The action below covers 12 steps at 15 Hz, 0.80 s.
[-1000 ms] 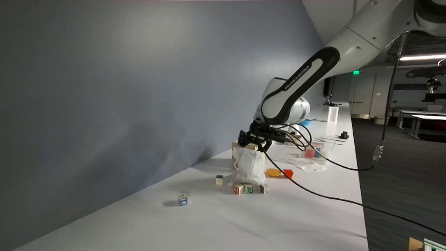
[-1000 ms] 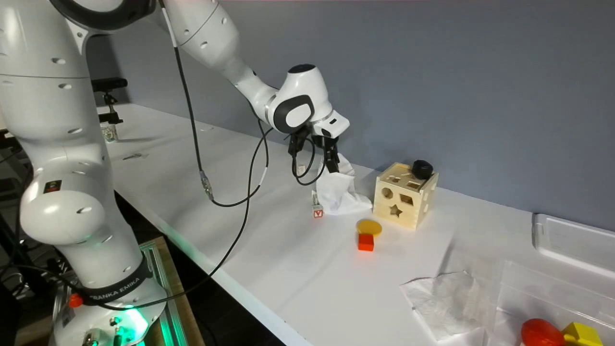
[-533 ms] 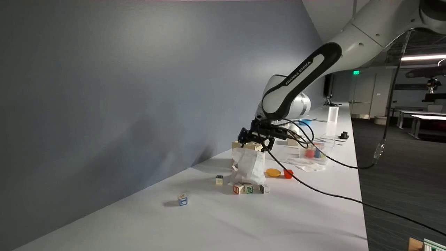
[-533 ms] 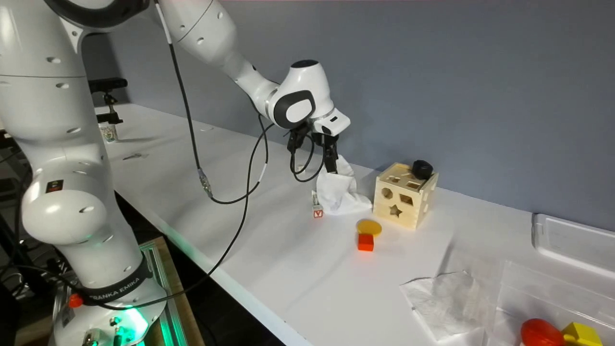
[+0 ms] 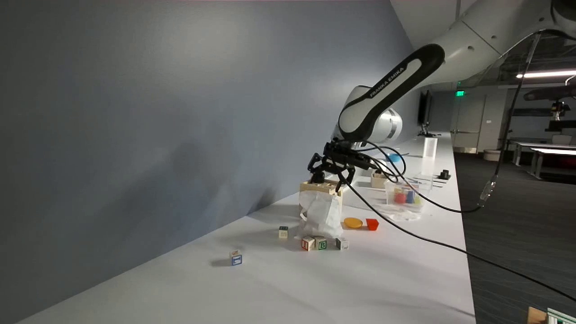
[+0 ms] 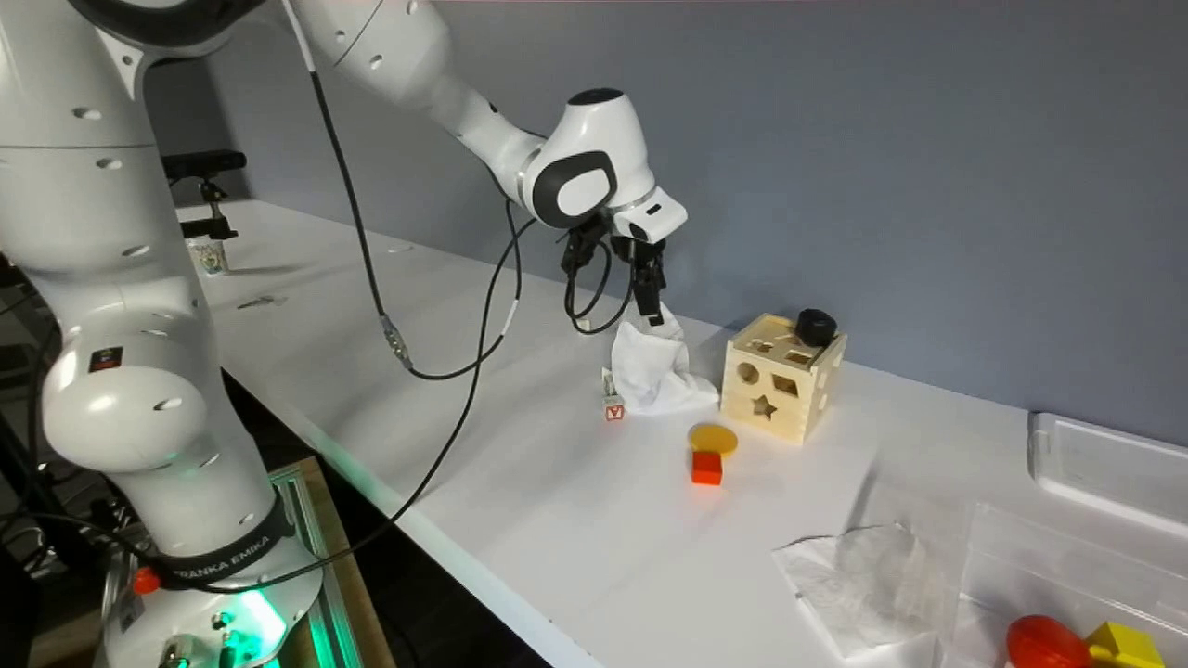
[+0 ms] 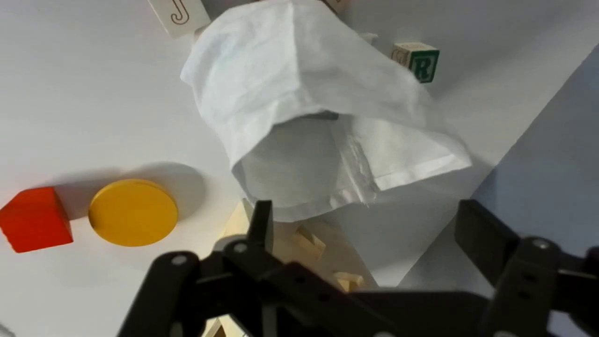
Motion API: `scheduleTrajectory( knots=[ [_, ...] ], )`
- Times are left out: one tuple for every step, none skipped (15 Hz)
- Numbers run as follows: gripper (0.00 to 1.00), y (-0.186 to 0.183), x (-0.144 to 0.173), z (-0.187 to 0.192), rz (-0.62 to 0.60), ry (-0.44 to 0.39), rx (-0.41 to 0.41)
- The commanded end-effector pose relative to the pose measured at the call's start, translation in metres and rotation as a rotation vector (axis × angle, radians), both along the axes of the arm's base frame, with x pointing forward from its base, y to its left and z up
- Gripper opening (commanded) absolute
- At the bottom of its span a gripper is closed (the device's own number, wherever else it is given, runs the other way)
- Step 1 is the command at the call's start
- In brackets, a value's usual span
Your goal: Put the contents on the table inside the plastic
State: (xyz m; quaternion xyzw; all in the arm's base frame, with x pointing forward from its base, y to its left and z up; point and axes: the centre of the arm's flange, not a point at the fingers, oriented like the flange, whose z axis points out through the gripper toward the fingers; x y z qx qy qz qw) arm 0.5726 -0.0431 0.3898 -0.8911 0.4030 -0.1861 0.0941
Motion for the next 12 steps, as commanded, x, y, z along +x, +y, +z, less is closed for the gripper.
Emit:
scheduleTrajectory(
  knots=[
    [1.00, -0.022, 0.009, 0.020, -0.005, 0.035, 0.036],
    [1.00, -0.028, 0.013, 0.021, 0.050, 0.032, 0.004],
    [1.00, -0.032, 0.015, 0.024, 0.126, 0.096, -0.017],
    [1.00, -0.035, 0.017, 0.025, 0.189, 0.093, -0.022],
    [1.00, -0.041, 0.018, 0.026, 0.246, 0.112, -0.012],
    [1.00, -0.044, 0.020, 0.029, 0.303, 0.117, -0.007],
    [1.00, -0.047, 0.022, 0.028, 0.359, 0.123, 0.004],
    [1.00, -0.051, 0.026, 0.028, 0.412, 0.131, 0.025],
    [1.00, -0.055, 0.029, 0.028, 0.461, 0.151, 0.038],
    [1.00, -0.062, 0.033, 0.027, 0.514, 0.162, 0.058],
    [1.00, -0.067, 0.038, 0.028, 0.561, 0.176, 0.085],
    [1.00, -0.047, 0.017, 0.026, 0.483, 0.151, 0.041]
  ],
)
